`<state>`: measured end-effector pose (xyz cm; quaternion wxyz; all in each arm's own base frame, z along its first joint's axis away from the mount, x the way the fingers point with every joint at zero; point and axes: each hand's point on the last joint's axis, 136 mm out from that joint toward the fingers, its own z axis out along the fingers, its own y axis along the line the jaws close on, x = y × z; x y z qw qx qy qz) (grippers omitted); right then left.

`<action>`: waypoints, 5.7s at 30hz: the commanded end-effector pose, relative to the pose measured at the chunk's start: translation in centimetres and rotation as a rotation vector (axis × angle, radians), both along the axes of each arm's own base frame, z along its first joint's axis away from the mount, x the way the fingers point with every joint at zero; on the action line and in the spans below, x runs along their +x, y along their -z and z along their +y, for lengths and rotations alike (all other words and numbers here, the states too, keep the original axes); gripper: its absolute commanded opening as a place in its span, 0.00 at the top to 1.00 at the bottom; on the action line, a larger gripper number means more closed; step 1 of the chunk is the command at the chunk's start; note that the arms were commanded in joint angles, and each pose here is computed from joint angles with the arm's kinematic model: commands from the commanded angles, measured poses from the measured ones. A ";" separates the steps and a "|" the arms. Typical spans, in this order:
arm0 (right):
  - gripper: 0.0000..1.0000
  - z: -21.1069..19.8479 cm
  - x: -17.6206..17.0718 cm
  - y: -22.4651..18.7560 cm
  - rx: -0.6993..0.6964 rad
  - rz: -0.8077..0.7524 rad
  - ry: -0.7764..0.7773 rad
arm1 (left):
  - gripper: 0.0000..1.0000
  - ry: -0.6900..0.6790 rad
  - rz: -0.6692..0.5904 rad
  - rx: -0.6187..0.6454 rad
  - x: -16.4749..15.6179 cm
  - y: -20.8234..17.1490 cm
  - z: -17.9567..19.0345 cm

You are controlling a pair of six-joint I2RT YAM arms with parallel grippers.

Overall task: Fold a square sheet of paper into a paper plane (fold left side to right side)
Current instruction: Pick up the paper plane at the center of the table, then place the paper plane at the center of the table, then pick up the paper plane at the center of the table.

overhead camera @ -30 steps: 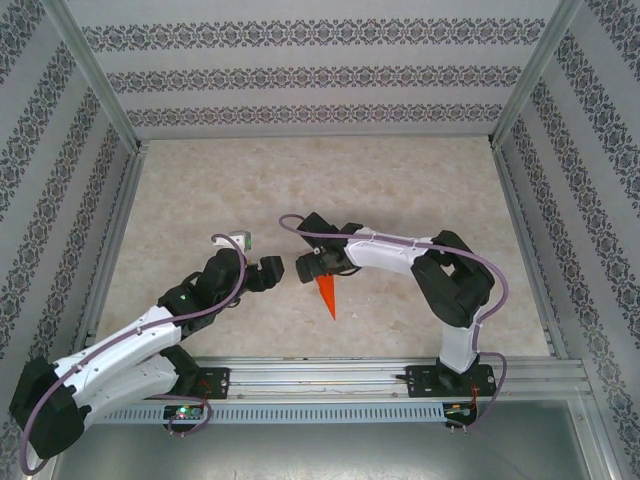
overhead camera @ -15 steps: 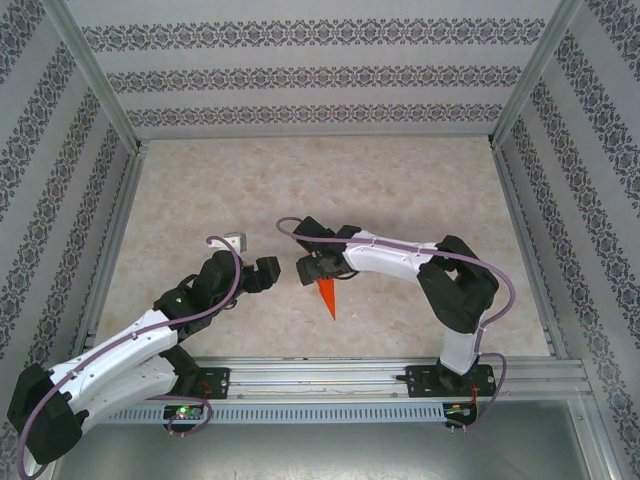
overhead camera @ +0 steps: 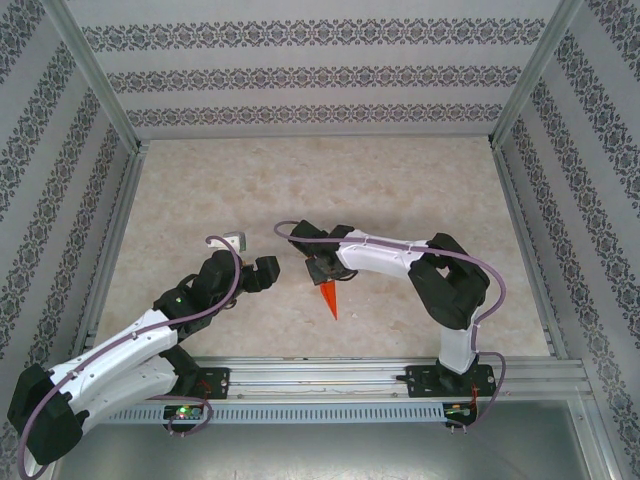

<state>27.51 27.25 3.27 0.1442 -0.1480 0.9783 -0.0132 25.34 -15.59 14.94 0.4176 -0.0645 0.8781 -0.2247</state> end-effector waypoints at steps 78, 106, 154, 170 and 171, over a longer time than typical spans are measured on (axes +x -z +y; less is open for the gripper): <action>0.68 0.0 5.3 -2.1 0.705 -0.053 0.149 | 0.11 -0.065 -0.015 0.054 -0.8 -1.4 3.0; 0.47 2.2 0.3 -3.1 0.331 0.109 -0.067 | 0.08 -0.078 -0.025 0.061 -1.1 -1.5 3.7; 0.77 3.0 1.2 -0.1 0.253 0.142 -0.061 | 0.08 -0.077 -0.029 0.062 -0.8 -1.6 3.6; 0.80 2.9 1.2 1.1 0.224 0.155 -0.030 | 0.08 -0.076 -0.022 0.059 -0.9 -1.3 3.6; 0.80 2.9 1.2 1.2 0.223 0.157 -0.025 | 0.08 -0.077 -0.021 0.058 -0.9 -1.2 3.6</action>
